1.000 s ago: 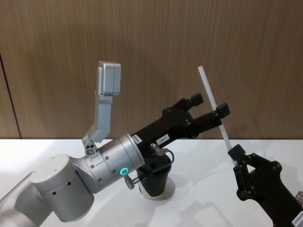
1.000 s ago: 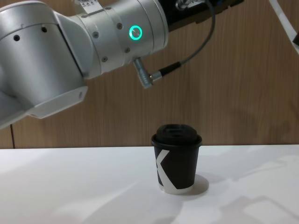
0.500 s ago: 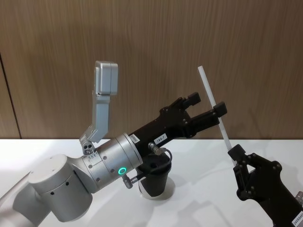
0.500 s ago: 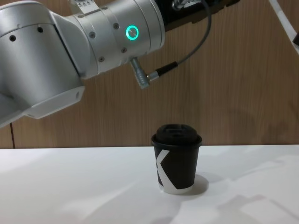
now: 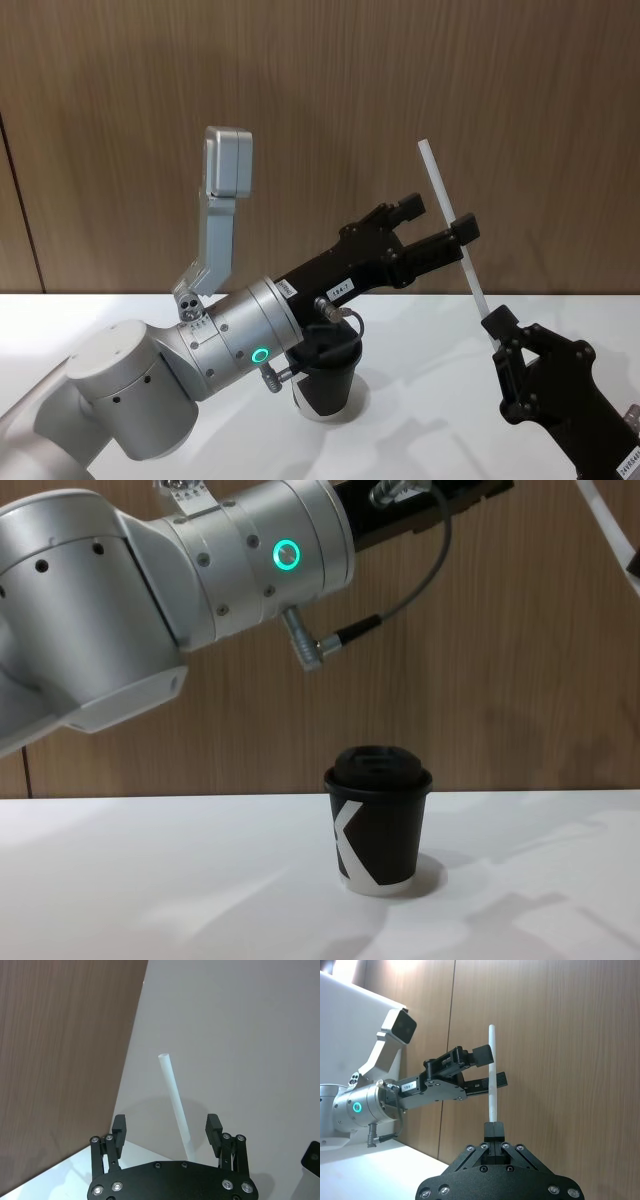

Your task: Pick up the straw with one hand, pass it to the other hand, and insert it into the cup.

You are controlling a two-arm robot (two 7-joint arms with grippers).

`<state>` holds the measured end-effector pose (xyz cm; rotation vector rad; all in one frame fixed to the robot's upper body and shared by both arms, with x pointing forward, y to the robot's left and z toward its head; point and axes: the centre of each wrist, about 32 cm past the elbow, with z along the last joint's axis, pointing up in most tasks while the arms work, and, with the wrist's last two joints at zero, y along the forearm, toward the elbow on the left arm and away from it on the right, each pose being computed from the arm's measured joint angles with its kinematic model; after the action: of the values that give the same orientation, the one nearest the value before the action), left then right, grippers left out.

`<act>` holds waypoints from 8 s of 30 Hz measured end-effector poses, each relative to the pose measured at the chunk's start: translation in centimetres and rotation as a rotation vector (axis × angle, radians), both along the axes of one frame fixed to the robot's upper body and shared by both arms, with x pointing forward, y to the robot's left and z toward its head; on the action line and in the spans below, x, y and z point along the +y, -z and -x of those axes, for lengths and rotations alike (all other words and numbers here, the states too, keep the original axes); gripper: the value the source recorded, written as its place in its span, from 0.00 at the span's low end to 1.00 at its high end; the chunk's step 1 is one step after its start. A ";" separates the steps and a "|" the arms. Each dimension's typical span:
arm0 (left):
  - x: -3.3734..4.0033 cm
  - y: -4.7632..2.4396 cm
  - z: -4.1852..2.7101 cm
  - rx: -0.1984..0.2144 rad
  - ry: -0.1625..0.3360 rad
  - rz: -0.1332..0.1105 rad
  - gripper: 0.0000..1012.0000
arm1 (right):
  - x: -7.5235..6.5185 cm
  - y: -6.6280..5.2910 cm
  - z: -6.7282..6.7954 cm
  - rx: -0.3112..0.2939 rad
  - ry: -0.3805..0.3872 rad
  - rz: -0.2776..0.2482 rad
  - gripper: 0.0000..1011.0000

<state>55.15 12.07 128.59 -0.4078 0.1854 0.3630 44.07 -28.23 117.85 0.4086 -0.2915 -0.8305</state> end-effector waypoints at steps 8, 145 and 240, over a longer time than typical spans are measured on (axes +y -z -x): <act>-0.02 0.13 -0.33 0.003 0.003 0.001 0.99 | 0.0 0.0 0.0 0.000 0.000 0.000 0.00; -0.04 0.25 -0.69 0.006 0.006 0.002 0.01 | 0.0 0.0 0.0 0.000 0.000 0.000 0.99; -0.04 0.25 -0.69 0.006 0.006 0.002 0.01 | 0.0 0.0 0.0 0.000 0.000 0.000 0.99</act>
<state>55.84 12.03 128.34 -0.4079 0.1925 0.3584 44.07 -28.23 117.85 0.4087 -0.2916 -0.8304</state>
